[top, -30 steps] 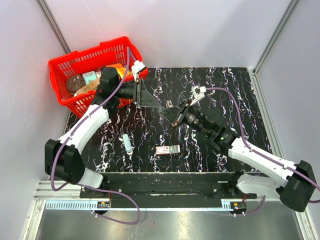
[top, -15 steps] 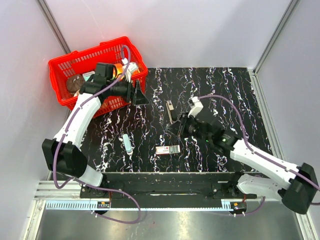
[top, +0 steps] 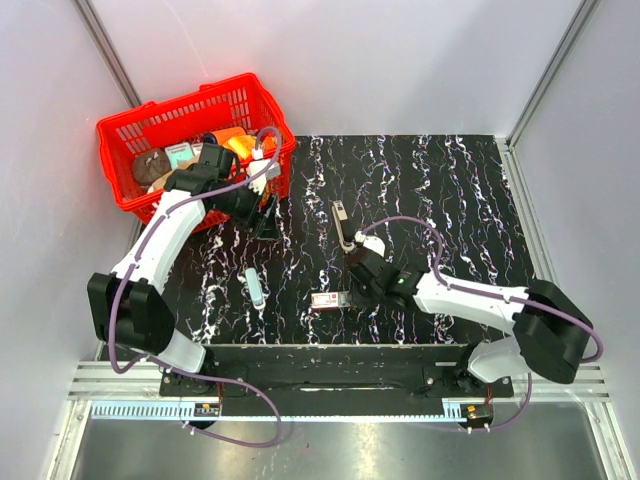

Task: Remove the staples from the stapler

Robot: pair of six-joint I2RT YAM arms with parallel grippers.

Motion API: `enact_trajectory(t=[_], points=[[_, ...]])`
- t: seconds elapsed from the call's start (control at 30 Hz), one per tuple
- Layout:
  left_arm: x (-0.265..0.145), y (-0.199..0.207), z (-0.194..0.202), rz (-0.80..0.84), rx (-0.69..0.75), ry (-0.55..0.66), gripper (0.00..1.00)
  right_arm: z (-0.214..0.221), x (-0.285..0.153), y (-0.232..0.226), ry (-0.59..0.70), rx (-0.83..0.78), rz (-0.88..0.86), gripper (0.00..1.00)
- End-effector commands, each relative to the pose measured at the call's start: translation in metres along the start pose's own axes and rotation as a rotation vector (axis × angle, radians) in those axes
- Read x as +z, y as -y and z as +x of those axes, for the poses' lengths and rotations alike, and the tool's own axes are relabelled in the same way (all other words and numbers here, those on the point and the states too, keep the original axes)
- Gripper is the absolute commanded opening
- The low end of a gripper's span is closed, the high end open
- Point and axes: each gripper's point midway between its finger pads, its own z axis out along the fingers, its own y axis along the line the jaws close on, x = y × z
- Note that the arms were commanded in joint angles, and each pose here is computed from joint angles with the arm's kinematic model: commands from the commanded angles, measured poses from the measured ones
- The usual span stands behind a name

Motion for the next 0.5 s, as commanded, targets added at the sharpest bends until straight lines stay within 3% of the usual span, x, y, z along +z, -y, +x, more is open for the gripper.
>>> enact_trajectory(t=[0.0, 0.47], points=[[-0.01, 0.005, 0.0, -0.027, 0.055, 0.011, 0.72, -0.017, 0.006, 0.004, 0.062, -0.002, 0.078, 0.06], [0.005, 0.025, 0.008, -0.039, 0.113, -0.03, 0.71, -0.017, 0.024, 0.007, 0.022, -0.08, 0.15, 0.09]])
